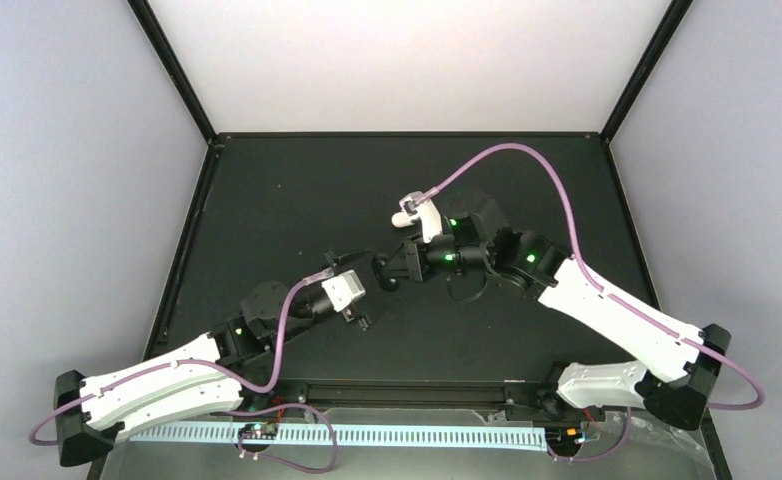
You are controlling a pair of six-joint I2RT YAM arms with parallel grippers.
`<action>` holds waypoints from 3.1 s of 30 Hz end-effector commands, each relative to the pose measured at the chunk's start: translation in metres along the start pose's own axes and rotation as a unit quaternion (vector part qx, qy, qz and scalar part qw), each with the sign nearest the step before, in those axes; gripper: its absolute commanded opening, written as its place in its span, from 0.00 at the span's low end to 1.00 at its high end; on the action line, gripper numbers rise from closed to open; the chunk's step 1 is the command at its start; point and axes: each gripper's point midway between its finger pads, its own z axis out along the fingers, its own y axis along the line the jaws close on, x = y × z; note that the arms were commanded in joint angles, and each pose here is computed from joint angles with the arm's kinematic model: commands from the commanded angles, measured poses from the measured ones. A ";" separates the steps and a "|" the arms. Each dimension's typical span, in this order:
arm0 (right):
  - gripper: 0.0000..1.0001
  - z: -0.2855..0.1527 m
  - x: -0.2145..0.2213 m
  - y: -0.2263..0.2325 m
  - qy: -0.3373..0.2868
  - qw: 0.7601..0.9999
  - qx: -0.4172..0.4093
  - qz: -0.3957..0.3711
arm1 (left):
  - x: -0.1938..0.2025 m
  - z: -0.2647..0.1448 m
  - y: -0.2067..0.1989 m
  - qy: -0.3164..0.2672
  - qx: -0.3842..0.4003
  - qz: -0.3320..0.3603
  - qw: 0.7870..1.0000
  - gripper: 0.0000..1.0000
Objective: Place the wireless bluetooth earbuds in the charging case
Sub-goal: Pick up the charging case at the center of the board, then open the charging case.
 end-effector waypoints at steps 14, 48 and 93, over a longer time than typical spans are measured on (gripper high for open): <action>0.01 -0.139 0.056 0.069 -0.005 0.938 -0.125 -0.325 | -0.096 -0.041 -0.103 -0.008 0.392 -0.133 0.910 0.94; 0.01 -0.120 0.063 0.065 0.026 0.941 -0.143 -0.306 | -0.100 0.034 -0.094 0.038 0.357 -0.200 0.912 0.31; 0.64 -0.120 0.035 0.049 -0.046 0.953 -0.067 -0.290 | -0.097 0.018 -0.084 -0.011 0.321 -0.219 0.921 0.02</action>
